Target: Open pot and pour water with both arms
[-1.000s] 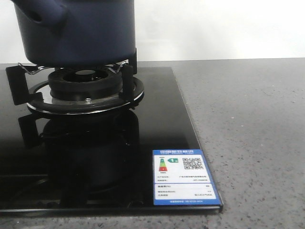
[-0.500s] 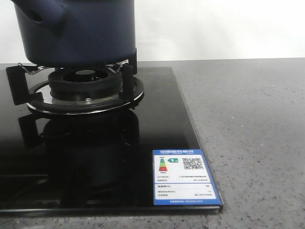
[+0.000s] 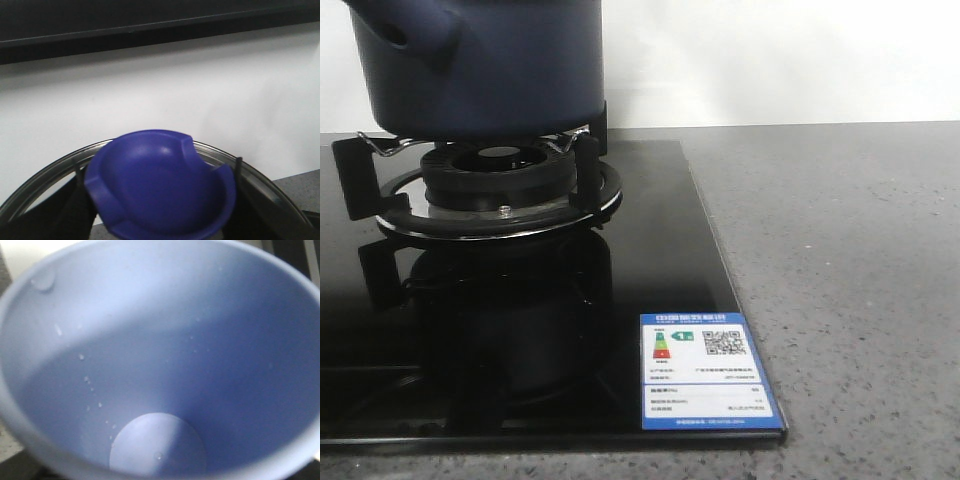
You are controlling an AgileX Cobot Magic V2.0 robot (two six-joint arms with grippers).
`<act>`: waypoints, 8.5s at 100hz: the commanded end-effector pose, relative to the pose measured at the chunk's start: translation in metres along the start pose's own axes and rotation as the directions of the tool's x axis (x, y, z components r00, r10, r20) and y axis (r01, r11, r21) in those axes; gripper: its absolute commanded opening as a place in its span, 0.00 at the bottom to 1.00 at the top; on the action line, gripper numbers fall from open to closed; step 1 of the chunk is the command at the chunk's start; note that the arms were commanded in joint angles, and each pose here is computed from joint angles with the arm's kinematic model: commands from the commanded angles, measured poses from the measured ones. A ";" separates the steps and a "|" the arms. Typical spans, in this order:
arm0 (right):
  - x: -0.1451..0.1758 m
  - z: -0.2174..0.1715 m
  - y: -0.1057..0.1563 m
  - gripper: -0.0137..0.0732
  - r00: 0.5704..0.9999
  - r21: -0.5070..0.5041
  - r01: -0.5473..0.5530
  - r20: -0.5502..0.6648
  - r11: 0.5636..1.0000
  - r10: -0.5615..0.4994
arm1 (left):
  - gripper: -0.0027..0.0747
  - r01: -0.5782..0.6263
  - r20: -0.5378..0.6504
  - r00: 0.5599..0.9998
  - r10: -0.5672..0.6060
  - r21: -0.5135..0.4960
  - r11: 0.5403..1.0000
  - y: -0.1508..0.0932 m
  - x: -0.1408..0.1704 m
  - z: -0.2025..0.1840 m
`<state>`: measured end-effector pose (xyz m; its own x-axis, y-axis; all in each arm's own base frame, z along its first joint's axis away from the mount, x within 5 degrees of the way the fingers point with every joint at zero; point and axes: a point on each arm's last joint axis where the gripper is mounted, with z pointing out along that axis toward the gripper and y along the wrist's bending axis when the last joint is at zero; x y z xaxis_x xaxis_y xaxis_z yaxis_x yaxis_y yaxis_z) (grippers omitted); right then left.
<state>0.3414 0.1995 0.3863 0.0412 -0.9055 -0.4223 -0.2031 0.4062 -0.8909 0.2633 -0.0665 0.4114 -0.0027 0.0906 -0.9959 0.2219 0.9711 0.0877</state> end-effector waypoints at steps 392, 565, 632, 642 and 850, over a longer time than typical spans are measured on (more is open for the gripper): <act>0.218 -0.168 0.082 0.82 0.372 -0.156 -0.923 -0.126 0.352 0.920 | 0.48 0.015 0.048 0.999 -0.021 0.122 0.992 -0.010 -0.018 -0.011; 0.202 -0.196 0.072 0.82 0.454 -0.205 -0.874 -0.014 0.441 0.891 | 0.48 0.110 -0.066 0.994 -0.088 0.522 0.846 -0.052 0.019 0.026; 0.202 -0.196 0.072 0.82 0.454 -0.207 -0.873 -0.014 0.441 0.891 | 0.48 0.069 -0.107 0.994 -0.010 0.560 0.826 -0.057 0.038 0.036; 0.202 -0.196 0.072 0.82 0.454 -0.207 -0.873 -0.014 0.441 0.891 | 0.48 0.064 -0.107 0.994 -0.005 0.560 0.826 -0.057 0.038 0.036; 0.128 -0.239 -0.052 0.09 0.391 -0.267 -0.789 0.475 0.553 0.788 | 0.01 -0.017 0.221 0.975 -0.005 0.096 0.995 0.021 -0.045 -0.104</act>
<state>0.1330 0.0391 0.4049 0.2756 0.0187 -0.9611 -0.4891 0.8634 -0.1235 0.1865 -0.0360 0.4504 0.1493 0.0530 -0.9874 0.4146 0.9032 0.1111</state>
